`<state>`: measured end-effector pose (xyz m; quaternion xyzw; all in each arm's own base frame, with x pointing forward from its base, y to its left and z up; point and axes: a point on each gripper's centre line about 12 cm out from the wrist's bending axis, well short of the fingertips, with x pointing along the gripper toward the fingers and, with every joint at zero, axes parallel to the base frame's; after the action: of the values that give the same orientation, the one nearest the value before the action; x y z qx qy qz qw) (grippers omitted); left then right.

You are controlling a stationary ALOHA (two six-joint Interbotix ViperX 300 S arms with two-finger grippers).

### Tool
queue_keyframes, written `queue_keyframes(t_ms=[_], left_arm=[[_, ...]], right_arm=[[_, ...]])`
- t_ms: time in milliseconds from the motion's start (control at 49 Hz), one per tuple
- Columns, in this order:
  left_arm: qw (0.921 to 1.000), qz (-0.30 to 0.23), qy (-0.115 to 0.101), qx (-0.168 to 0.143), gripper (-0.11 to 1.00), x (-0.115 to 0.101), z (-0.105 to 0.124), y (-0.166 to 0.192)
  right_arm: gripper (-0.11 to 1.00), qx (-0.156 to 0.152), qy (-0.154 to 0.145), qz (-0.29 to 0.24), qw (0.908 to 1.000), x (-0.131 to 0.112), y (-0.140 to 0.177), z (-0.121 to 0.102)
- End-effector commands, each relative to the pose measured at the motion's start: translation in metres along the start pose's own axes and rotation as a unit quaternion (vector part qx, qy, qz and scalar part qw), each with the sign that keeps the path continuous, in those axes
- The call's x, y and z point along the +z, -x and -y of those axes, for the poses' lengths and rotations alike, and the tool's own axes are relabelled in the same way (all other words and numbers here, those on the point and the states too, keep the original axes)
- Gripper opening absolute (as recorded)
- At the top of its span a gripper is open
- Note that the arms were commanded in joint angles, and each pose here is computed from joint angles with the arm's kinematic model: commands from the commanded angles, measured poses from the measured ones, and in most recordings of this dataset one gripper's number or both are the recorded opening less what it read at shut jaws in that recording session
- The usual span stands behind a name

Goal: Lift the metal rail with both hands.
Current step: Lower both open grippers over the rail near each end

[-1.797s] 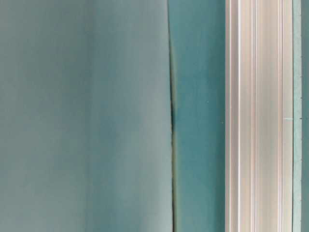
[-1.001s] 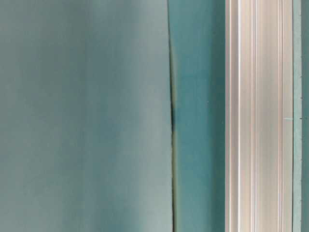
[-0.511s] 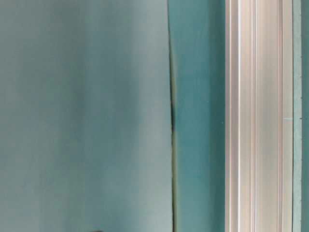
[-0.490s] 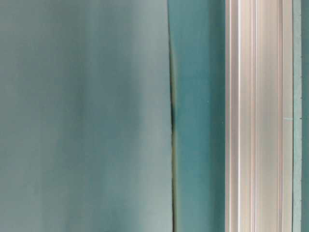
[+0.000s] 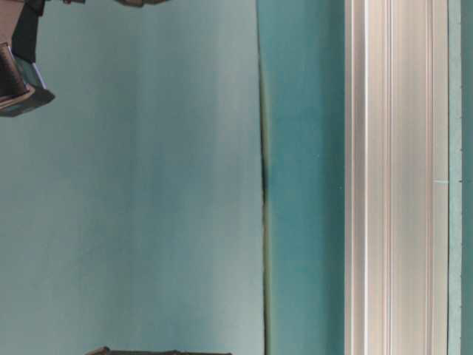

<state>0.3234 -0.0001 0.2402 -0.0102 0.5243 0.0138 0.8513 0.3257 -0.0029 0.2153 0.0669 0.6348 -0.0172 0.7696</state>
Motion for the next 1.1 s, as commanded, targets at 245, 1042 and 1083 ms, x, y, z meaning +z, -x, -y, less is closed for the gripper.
queue_keyframes(t_ms=[245, 1042, 1083], left_arm=[[0.9997, 0.022, 0.010, 0.000, 0.11, 0.002, 0.000, -0.007], [0.9998, 0.010, 0.015, -0.002, 0.98, -0.016, 0.002, -0.052], [0.9998, 0.011, 0.015, -0.002, 0.98, -0.017, 0.002, -0.056]], right_arm=[[0.11, 0.004, 0.009, 0.048, 0.9988, 0.013, -0.005, -0.002], [0.96, -0.011, 0.035, 0.041, 0.9985, 0.005, -0.049, -0.006], [0.96, -0.011, 0.035, 0.044, 0.9984, 0.004, -0.053, -0.006]])
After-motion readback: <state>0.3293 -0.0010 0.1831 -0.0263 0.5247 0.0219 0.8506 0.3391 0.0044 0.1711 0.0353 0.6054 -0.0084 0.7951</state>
